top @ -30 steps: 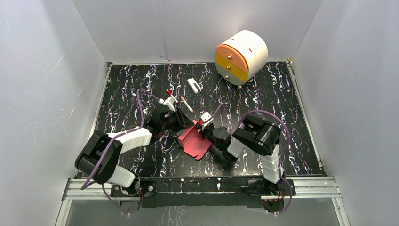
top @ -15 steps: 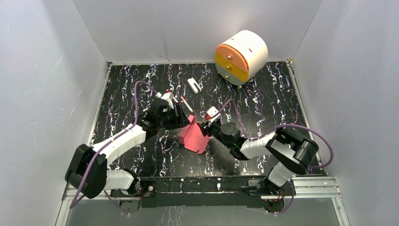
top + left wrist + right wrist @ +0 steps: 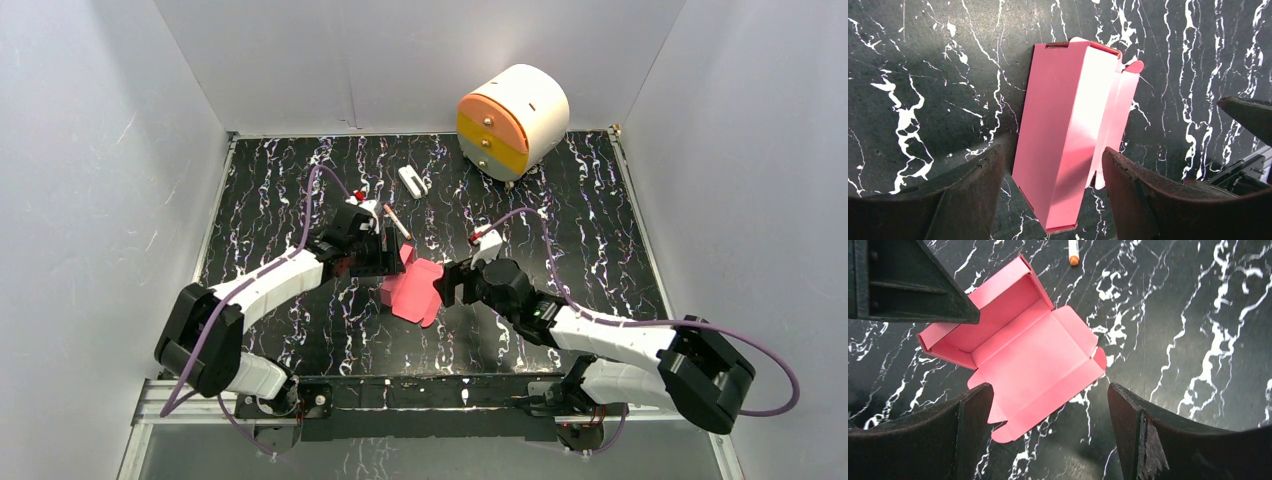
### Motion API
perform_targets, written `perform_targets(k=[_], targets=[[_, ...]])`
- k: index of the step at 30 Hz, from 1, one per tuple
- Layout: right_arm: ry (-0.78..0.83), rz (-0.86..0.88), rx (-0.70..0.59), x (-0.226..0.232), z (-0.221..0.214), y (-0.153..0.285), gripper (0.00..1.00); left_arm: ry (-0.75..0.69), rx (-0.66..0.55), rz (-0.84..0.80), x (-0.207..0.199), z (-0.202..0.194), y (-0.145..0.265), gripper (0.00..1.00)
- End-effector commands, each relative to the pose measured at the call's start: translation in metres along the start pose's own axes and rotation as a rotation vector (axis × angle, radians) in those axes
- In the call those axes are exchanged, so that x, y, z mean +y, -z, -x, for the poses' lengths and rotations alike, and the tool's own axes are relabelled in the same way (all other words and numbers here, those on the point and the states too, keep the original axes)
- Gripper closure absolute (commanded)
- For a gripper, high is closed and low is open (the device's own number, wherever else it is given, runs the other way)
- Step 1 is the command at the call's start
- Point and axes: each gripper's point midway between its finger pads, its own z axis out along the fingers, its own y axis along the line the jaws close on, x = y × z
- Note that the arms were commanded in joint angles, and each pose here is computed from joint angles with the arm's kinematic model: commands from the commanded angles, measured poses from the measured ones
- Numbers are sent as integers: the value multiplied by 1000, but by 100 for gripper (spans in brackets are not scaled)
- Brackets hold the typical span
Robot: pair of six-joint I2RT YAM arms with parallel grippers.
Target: Fold the paper box
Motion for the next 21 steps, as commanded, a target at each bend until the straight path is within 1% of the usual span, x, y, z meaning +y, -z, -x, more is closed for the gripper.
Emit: perform_targets(k=[1,4,9,12,16,21], targets=[[-161,-74,59,-9,-13,13,6,-34,-3,9,-7,12,-4,32],[-198,-90,75,-10,-16,16,4,-29,13,1,-8,11,-14,34],[-257,-126,100,-12,-17,14,3,-5,18,-39,-12,5,-20,43],[-291,-141,122,-10,-19,9,3,25,-8,-48,-10,3,-17,49],[-339,-114,163,1,-20,4,4,87,-62,-100,-12,0,-7,60],[-374,-96,177,9,-16,-4,8,133,-88,-116,-7,-8,-5,67]])
